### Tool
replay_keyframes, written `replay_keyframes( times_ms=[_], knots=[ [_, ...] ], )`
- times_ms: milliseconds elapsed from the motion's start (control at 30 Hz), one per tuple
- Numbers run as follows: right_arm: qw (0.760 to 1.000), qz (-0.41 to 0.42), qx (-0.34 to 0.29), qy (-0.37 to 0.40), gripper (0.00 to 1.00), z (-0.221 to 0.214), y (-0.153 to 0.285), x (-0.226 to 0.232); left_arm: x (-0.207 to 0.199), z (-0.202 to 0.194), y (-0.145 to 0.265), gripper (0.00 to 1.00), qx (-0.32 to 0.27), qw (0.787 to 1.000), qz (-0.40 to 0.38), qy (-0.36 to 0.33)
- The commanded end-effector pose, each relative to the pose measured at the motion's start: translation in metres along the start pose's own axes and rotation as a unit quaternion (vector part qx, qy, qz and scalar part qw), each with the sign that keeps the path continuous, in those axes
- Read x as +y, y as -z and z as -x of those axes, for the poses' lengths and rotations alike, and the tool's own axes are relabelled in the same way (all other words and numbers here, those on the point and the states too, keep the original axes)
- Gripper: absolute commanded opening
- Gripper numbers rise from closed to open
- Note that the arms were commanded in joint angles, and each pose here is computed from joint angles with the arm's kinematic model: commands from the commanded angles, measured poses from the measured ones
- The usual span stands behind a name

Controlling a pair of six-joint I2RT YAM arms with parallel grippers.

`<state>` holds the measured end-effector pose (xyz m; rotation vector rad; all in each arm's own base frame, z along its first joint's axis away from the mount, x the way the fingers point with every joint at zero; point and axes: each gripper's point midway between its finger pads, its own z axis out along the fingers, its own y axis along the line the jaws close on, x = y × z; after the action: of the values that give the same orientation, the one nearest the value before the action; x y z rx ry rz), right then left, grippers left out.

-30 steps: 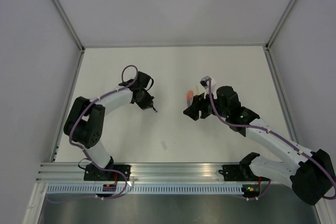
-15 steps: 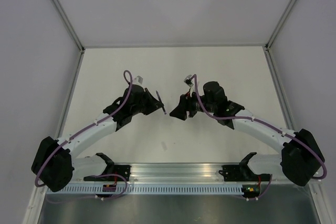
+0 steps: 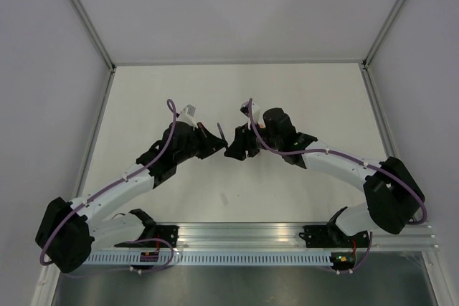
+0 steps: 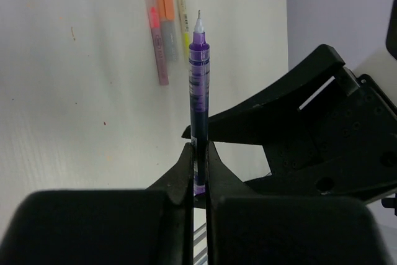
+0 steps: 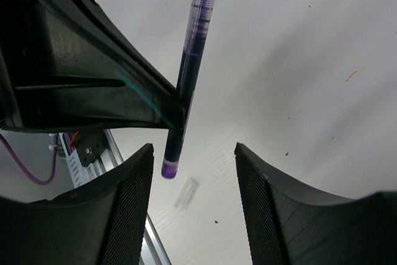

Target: Insert the pens into the pen caps

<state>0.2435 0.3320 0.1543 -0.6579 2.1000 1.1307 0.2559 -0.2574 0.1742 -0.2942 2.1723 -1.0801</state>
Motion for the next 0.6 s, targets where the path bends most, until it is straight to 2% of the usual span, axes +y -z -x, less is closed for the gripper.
replay_keyframes(
  times_ms=[0,233,367,567],
  knots=[
    [0.999,0.022,-0.032,0.023,0.60,0.029,-0.007,0.014,-0.017,0.004,0.004,0.02,-0.015,0.999,-0.044,-0.019],
    [0.999,0.034,-0.029,0.017,0.50,0.026,-0.014,0.017,-0.014,0.000,0.001,0.02,-0.016,0.998,-0.057,-0.021],
    [0.999,0.043,-0.027,0.012,0.33,0.021,-0.016,0.020,-0.019,0.003,0.003,0.02,-0.023,0.997,-0.068,-0.026],
    [0.998,0.050,-0.022,0.002,0.31,0.015,-0.020,0.021,-0.027,0.007,0.009,0.02,-0.033,0.995,-0.087,-0.034]
  ],
)
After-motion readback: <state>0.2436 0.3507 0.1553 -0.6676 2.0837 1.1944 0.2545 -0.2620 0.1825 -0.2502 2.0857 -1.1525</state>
